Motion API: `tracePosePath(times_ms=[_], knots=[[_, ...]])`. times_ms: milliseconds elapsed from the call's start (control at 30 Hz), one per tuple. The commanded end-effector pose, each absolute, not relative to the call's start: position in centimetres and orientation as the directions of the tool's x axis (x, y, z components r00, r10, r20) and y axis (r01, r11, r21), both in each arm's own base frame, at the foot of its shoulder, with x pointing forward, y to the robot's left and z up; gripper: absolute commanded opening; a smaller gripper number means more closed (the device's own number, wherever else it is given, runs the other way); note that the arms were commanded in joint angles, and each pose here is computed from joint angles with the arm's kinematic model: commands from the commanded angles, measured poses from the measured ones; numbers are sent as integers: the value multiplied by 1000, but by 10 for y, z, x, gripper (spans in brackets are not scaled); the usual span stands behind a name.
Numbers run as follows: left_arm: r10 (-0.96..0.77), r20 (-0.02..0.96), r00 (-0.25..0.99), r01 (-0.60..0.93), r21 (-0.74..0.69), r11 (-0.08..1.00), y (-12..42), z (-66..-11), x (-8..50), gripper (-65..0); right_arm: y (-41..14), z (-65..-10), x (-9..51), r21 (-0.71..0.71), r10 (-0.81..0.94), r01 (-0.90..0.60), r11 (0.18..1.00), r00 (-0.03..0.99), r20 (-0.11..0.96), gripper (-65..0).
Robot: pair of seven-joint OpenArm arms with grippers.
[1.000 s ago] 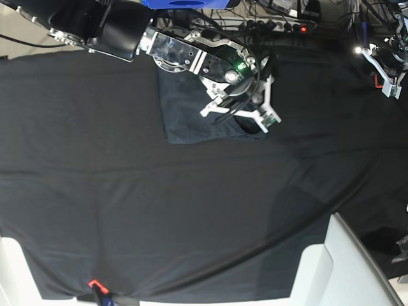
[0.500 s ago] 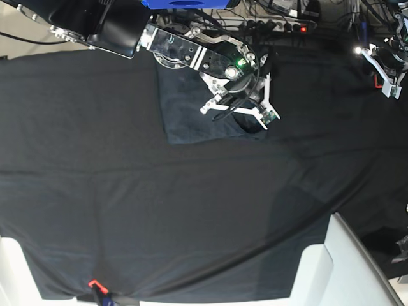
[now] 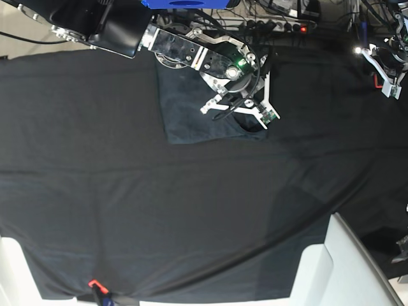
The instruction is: Fold the T-shirt properly
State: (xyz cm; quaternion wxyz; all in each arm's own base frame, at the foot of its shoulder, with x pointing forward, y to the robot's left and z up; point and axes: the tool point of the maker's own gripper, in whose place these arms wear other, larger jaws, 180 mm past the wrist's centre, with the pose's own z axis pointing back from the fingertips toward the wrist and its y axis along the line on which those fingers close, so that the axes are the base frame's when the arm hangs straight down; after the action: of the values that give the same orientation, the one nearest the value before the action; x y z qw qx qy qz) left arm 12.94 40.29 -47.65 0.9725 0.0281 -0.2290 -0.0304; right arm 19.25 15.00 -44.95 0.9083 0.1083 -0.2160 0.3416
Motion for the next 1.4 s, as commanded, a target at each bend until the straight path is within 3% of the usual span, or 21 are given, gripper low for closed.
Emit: tracePosePath(times_ms=[0,267,667,767,1133,1367], knots=[[-91,460,883,55,89,994,412,-467,136,-650,166,-433,199,62,562,-685,725,642,521,-650],[-93,460,883,57,91,994,412,-467,137,-650,182,-426,190,89,602,-745,661,597,530,-650],[-109,448,888,81,82,993,405,-471,137,-650,195,-416,193,169,575,-736,656,632,519,-650],[-135,430,893,118,67,991,394,-478,136,-650,199,-410,198,219,551,-720,659,659,512,-650],[-137,428,893,123,62,991,392,-479,136,-650,196,-420,218,186,523,-704,686,654,546,-648],[-139,427,894,125,61,990,391,-479,136,-650,189,-416,240,210,451,-641,738,701,552,-648]])
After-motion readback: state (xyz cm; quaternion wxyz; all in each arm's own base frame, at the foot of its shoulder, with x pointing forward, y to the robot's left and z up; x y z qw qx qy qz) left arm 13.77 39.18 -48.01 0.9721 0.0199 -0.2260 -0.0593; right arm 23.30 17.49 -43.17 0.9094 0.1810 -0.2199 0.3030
